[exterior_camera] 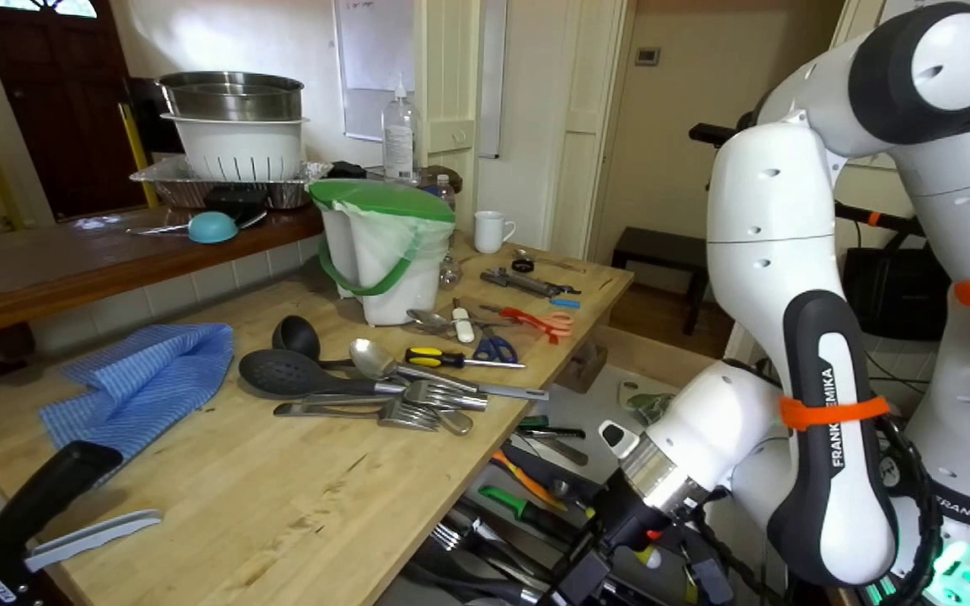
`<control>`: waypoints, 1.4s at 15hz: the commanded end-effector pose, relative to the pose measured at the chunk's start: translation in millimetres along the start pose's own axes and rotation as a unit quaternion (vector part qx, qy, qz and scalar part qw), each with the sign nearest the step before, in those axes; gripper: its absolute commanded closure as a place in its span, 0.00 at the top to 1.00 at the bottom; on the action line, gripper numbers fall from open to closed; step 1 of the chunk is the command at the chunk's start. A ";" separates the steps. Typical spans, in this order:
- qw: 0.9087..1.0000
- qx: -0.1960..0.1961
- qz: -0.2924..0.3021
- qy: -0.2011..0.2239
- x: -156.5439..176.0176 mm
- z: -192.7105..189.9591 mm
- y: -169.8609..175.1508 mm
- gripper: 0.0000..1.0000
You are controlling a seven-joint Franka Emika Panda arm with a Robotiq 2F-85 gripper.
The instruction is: Move the tool with a black handle on the far right of the table to the left panel of the cutlery rack in the drawer
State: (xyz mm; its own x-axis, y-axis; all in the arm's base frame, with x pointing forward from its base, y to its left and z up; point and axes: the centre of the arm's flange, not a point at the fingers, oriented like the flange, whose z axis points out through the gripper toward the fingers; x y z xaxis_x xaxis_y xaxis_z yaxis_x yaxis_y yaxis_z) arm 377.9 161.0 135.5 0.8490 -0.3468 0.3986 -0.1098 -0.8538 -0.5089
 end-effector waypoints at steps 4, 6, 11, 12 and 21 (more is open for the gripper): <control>0.985 -0.139 -0.035 -0.095 8.9 -72.6 -21.0 1.00; 0.977 -0.171 -0.063 -0.113 21.3 -80.6 -37.0 1.00; 0.945 -0.218 -0.081 -0.230 32.9 -103.0 -52.3 1.00; 0.937 -0.232 -0.091 -0.242 34.5 -105.9 -52.0 1.00; 0.930 -0.233 -0.207 -0.195 99.1 -160.1 -73.8 1.00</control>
State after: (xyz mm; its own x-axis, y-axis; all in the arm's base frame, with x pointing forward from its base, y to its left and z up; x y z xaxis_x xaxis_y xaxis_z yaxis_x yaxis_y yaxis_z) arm 387.4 127.3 335.3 0.9813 0.1389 0.1336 0.1336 -0.9899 0.0481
